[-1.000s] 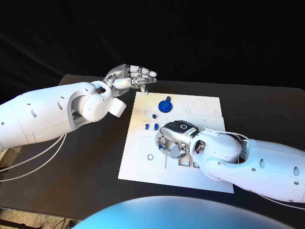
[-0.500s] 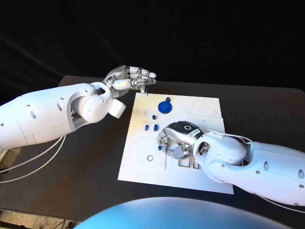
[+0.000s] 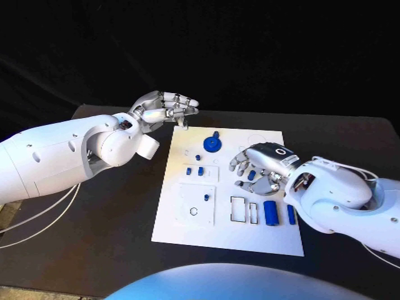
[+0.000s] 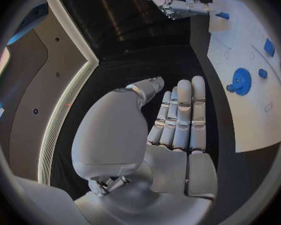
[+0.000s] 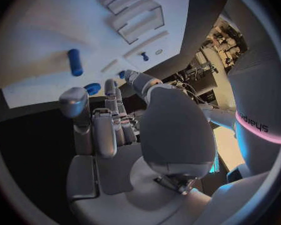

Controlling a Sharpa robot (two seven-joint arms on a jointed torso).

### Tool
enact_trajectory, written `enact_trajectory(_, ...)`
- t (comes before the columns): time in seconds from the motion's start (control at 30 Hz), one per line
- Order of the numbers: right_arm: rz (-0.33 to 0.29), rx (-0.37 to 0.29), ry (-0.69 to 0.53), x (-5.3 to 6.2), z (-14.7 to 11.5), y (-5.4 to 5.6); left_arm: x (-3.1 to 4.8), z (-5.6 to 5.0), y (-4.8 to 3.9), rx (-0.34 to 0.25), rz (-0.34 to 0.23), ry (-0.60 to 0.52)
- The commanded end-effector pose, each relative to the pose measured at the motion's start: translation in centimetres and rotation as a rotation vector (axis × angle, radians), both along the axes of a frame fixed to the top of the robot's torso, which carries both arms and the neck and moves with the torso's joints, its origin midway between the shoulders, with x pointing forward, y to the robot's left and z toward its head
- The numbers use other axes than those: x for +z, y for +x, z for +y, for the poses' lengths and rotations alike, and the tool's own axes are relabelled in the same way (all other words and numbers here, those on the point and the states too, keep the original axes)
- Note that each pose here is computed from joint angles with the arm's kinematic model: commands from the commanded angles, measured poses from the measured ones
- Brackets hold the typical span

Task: Assemble the parts on the task board

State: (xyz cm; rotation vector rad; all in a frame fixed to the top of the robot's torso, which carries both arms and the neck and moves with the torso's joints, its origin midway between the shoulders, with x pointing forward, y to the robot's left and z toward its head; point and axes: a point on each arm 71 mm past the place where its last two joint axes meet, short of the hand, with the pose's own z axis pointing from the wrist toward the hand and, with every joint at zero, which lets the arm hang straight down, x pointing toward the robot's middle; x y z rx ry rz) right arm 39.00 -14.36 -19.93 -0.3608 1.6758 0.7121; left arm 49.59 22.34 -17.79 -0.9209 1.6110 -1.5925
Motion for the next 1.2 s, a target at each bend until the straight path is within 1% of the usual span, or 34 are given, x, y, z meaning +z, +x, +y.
enact_trajectory(0.03, 0.032, -0.065, 0.014, 0.6, -1.8, 0.8, 0.05, -0.2, -0.09, -0.022, -0.003, -0.008)
enact_trajectory(0.2, 0.032, -0.111, -0.037, 0.7, -4.2, 2.0, -0.02, -0.3, -0.1, -0.026, -0.001, -0.008)
enact_trajectory(0.37, 0.04, -0.122, -0.086, 0.3, -5.1, 2.5, -0.07, -0.4, -0.1, -0.029, 0.0, -0.008)
enact_trajectory(0.63, 0.063, -0.113, -0.123, -0.8, -4.9, 2.8, -0.09, -0.4, -0.11, -0.03, 0.001, -0.008)
enact_trajectory(1.0, 0.085, -0.083, -0.127, -1.7, -3.7, 2.6, -0.09, -0.3, -0.13, -0.03, 0.001, -0.008)
enact_trajectory(1.2, 0.09, -0.075, -0.12, -1.9, -3.3, 2.6, -0.1, -0.3, -0.13, -0.03, 0.002, -0.007)
